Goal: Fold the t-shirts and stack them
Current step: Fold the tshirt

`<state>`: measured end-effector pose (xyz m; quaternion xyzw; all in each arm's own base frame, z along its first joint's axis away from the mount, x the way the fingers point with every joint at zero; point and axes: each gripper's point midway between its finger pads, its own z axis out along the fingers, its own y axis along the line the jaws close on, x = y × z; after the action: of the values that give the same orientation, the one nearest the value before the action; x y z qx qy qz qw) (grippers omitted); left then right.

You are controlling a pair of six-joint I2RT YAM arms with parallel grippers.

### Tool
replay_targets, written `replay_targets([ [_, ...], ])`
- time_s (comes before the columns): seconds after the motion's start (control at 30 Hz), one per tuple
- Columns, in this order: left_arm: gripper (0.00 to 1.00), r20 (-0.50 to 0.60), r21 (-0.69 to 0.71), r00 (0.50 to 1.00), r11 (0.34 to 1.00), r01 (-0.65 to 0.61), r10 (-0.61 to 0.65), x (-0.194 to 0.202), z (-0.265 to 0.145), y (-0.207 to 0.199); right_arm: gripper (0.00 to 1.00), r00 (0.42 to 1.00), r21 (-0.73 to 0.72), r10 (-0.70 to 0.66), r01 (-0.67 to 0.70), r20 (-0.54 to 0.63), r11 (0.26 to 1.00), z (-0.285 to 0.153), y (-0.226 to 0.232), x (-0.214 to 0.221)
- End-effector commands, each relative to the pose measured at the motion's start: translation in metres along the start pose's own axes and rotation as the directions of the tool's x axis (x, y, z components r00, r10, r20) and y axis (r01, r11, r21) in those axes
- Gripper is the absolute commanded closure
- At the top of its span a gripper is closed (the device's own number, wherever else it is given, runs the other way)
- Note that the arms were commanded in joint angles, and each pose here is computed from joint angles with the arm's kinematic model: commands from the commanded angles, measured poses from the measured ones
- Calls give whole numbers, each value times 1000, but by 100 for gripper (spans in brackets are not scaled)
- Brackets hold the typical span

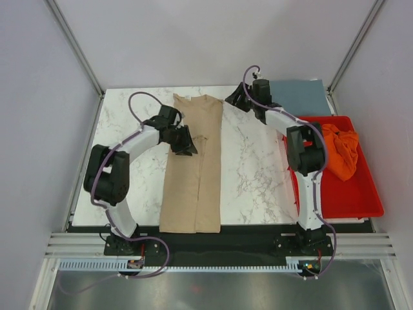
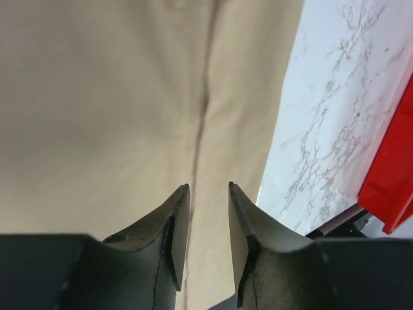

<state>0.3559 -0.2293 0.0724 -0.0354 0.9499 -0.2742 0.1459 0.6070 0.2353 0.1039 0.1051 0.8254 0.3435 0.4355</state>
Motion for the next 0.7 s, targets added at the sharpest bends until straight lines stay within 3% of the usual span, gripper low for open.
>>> replay_targets([
  [0.0,62,47,14,999,1000,10,-10,2,-49,26,42,997,-21,-13,12,-74,1000,-60,50,8],
  [0.17,59,50,-110,997,992,62,-56,37,-75,76,43,958,56,-69,88,-278,995,-134,54,91],
  [0.37,58,51,-149,994,983,104,-97,67,-79,96,44,912,52,-109,141,-395,989,-181,51,168],
  [0.53,53,106,-187,989,975,117,-98,54,-78,107,43,926,46,-167,194,-339,980,-153,48,150],
  [0.67,55,104,-139,977,970,201,-187,32,-69,121,43,929,-10,-121,125,-349,992,-114,45,127],
])
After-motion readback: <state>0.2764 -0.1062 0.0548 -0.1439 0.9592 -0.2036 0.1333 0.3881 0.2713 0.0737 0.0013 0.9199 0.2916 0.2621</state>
